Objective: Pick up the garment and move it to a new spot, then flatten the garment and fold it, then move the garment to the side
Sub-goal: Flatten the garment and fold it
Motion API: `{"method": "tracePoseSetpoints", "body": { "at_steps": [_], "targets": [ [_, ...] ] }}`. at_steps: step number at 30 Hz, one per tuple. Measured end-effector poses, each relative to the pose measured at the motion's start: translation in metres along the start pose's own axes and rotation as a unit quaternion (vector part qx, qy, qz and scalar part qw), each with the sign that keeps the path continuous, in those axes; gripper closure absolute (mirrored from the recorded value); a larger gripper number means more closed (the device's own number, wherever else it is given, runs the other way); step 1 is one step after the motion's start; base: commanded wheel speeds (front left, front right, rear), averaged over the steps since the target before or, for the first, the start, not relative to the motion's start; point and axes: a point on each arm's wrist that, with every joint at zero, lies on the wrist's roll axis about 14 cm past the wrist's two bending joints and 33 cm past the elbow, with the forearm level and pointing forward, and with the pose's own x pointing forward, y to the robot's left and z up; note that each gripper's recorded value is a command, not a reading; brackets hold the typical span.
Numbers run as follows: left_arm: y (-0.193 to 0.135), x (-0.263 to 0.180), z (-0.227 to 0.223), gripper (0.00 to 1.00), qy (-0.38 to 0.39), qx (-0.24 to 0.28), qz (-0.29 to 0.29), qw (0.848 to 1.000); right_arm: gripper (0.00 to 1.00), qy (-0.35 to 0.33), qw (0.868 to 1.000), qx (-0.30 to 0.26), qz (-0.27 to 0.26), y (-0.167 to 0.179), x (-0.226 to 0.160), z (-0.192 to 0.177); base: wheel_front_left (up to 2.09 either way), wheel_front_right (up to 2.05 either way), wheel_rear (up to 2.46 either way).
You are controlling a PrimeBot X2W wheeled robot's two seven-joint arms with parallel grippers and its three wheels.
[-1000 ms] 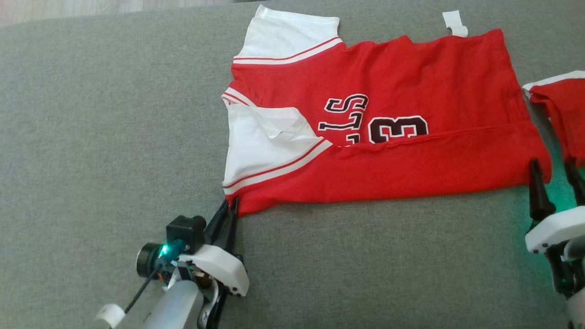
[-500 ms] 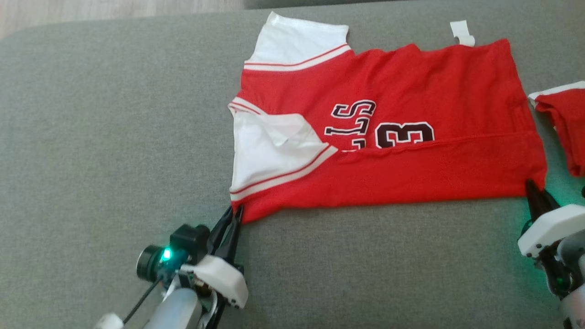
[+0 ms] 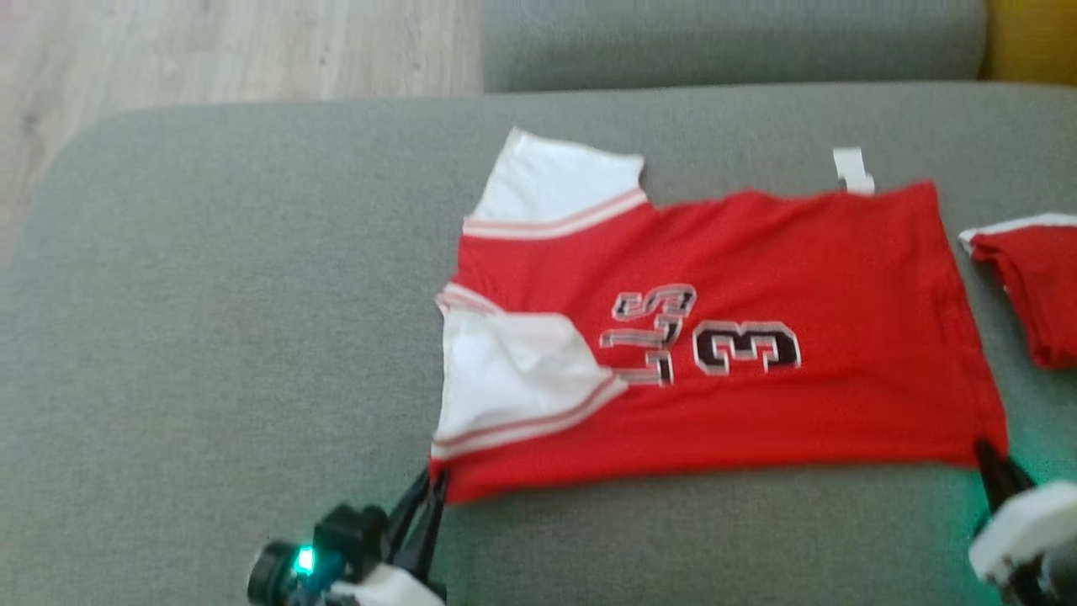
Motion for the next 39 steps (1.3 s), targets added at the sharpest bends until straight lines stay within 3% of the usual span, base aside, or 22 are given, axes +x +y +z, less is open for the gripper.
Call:
{"method": "tracePoseSetpoints", "body": {
  "at_steps": [15,16,17,18,19,27,34,39],
  "targets": [
    [-0.024,-0.042,-0.034,1.0,0.056,-0.023,-0.014,0.998,0.99,0.01,0.999,0.009,-0.031,-0.024,-0.054,-0.034,0.0,0.0,0.0],
    [-0.024,-0.043,-0.034,0.91,0.058,-0.021,-0.015,0.998,0.69,0.01,0.999,0.01,-0.031,-0.023,-0.055,-0.035,0.0,0.0,0.0],
    [-0.024,-0.043,-0.035,0.61,0.061,-0.019,-0.016,0.998,0.04,0.007,0.999,0.013,-0.029,-0.021,-0.056,-0.034,0.0,0.0,0.0],
    [-0.025,-0.044,-0.036,0.3,0.064,-0.017,-0.019,0.998,0.0,0.005,0.999,0.016,-0.029,-0.019,-0.057,-0.034,0.0,0.0,0.0],
    [-0.026,-0.044,-0.037,0.0,0.067,-0.014,-0.021,0.997,0.0,0.001,0.999,0.017,-0.029,-0.019,-0.059,-0.033,0.0,0.0,0.0],
    [-0.033,-0.032,-0.019,0.0,0.059,0.0,-0.046,0.997,0.0,-0.042,0.999,0.01,-0.03,-0.016,-0.065,-0.013,0.0,0.0,0.0],
    [0.002,0.034,0.092,0.0,-0.013,0.079,-0.057,0.995,0.0,-0.065,0.998,-0.005,-0.013,0.0,-0.055,0.012,0.0,0.0,0.0],
    [0.009,0.091,0.145,0.0,0.005,0.109,-0.086,0.99,0.0,-0.073,0.997,-0.017,0.006,0.015,-0.035,0.032,0.0,0.0,0.0]
  ]
}}
